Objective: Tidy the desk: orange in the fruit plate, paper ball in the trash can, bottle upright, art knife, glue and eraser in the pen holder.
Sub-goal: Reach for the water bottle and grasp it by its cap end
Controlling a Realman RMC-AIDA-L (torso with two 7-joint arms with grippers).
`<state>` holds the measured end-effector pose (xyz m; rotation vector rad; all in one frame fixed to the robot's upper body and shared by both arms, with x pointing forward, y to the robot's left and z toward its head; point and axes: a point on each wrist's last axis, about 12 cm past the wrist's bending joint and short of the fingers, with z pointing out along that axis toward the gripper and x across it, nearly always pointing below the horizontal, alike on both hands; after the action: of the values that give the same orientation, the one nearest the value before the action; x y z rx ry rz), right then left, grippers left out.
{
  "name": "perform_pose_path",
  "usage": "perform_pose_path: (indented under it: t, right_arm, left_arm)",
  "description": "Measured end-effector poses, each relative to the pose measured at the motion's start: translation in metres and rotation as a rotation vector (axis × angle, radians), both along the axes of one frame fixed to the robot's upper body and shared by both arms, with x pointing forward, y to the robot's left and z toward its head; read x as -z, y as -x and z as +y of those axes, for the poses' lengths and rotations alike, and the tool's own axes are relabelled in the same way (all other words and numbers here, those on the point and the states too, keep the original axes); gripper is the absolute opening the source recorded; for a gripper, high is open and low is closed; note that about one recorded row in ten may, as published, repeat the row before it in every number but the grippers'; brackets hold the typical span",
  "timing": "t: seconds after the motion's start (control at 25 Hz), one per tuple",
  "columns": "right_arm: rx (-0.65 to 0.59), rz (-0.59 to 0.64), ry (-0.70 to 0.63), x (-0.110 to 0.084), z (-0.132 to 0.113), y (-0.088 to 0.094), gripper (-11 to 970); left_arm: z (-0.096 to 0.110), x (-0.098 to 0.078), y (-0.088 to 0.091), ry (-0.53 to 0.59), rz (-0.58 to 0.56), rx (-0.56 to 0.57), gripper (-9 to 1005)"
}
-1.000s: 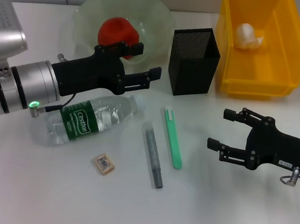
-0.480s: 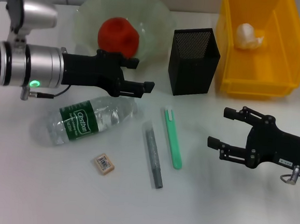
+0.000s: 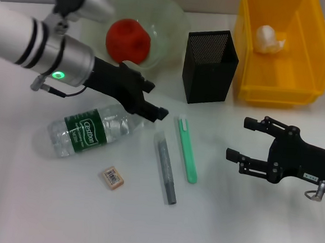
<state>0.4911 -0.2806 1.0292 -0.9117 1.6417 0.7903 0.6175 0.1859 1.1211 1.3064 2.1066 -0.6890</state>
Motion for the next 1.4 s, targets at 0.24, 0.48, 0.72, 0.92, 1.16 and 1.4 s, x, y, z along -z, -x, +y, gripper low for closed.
perform_pose_path:
  t: [0.24, 0.48, 0.72, 0.92, 1.16, 1.4]
  right_arm:
    - [0.0, 0.001, -0.001, 0.0, 0.0, 0.0, 835]
    - [0.0, 0.002, -0.002, 0.0, 0.001, 0.0, 835]
    - [0.0, 0.003, -0.005, 0.0, 0.001, 0.0, 835]
    - [-0.001, 0.003, -0.006, 0.0, 0.001, 0.0, 835]
    - [-0.001, 0.004, -0.006, 0.0, 0.001, 0.001, 835]
    - [-0.002, 0.004, -0.006, 0.0, 0.001, 0.0, 834]
  left_arm:
    - [-0.01, -0.003, -0.003, -0.082, 0.013, 0.024, 648]
    - [-0.032, -0.01, -0.012, -0.246, -0.001, 0.043, 646]
    - [-0.04, -0.009, -0.013, -0.369, -0.017, 0.06, 644]
    - [-0.045, -0.011, -0.014, -0.405, -0.022, 0.072, 642]
    - [-0.05, -0.01, -0.012, -0.428, -0.024, 0.09, 639]
    - [-0.05, -0.009, -0.012, -0.425, -0.025, 0.088, 637]
